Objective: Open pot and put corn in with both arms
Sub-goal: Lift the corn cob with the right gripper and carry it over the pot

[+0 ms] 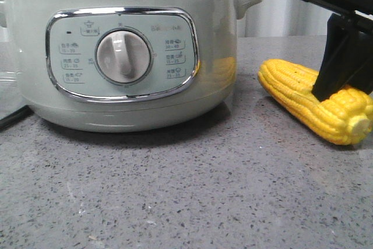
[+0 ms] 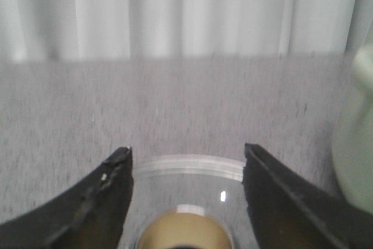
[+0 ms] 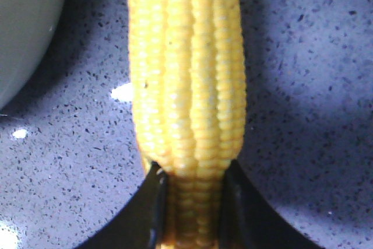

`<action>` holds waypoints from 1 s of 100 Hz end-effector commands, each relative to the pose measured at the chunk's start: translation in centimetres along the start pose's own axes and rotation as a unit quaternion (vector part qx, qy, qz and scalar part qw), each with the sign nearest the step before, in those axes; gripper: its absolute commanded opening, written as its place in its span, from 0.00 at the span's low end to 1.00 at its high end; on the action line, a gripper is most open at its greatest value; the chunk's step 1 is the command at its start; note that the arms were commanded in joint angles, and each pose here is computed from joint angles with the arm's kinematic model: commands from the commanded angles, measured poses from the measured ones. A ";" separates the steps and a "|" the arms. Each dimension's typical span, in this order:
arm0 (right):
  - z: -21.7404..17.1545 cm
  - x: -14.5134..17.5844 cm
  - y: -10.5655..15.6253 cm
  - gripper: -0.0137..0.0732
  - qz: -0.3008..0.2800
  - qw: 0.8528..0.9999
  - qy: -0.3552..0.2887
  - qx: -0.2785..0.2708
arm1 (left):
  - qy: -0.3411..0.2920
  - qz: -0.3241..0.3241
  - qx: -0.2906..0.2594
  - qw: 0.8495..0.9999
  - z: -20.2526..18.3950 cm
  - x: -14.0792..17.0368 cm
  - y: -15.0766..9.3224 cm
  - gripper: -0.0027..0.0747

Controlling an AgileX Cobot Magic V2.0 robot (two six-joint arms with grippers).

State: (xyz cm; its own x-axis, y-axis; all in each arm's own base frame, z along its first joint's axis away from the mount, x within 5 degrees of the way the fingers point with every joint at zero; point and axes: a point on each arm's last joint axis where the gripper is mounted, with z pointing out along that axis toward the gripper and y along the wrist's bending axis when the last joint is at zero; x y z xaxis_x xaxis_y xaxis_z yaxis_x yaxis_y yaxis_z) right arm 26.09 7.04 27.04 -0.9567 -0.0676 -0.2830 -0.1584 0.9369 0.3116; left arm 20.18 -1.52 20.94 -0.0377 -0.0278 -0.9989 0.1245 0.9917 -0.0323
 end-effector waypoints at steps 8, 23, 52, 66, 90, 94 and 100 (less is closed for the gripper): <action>-1.2 -0.6 0.5 0.07 -0.012 0.999 -0.035 -0.004 | -0.092 -0.009 0.001 0.996 0.1 -2.3 -0.1 0.57; -2.0 -0.7 0.6 0.07 -0.016 0.998 -0.067 -0.002 | -0.109 -0.007 0.002 0.994 -0.3 -3.0 -0.1 0.57; -6.5 -0.2 1.1 0.07 -0.054 0.992 -0.103 0.040 | -0.170 0.016 -0.016 0.985 -1.9 -5.3 0.0 0.57; -10.3 -0.1 1.9 0.07 -0.073 0.987 -0.132 0.058 | -0.200 0.018 -0.015 0.980 -2.9 -6.4 -0.1 0.57; -15.3 0.1 4.0 0.07 -0.104 0.979 -0.166 0.053 | -0.244 0.021 -0.014 0.969 -4.3 -7.9 -0.3 0.57; -15.7 0.1 4.3 0.07 -0.111 0.978 -0.171 0.051 | -0.252 0.022 -0.013 0.967 -4.6 -8.3 -0.4 0.57; -16.4 0.0 5.1 0.07 -0.123 0.974 -0.183 0.043 | -0.258 0.023 -0.012 0.966 -4.8 -8.4 -0.4 0.57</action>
State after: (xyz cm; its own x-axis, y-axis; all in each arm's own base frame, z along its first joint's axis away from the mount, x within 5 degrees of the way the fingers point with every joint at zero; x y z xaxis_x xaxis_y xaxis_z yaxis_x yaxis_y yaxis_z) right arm 22.20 5.79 40.86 -0.8101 -0.1791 -0.5583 -0.2981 0.9458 0.1292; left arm 16.20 -1.04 27.47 0.3401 -0.0227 -0.9401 0.0878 0.9961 0.0077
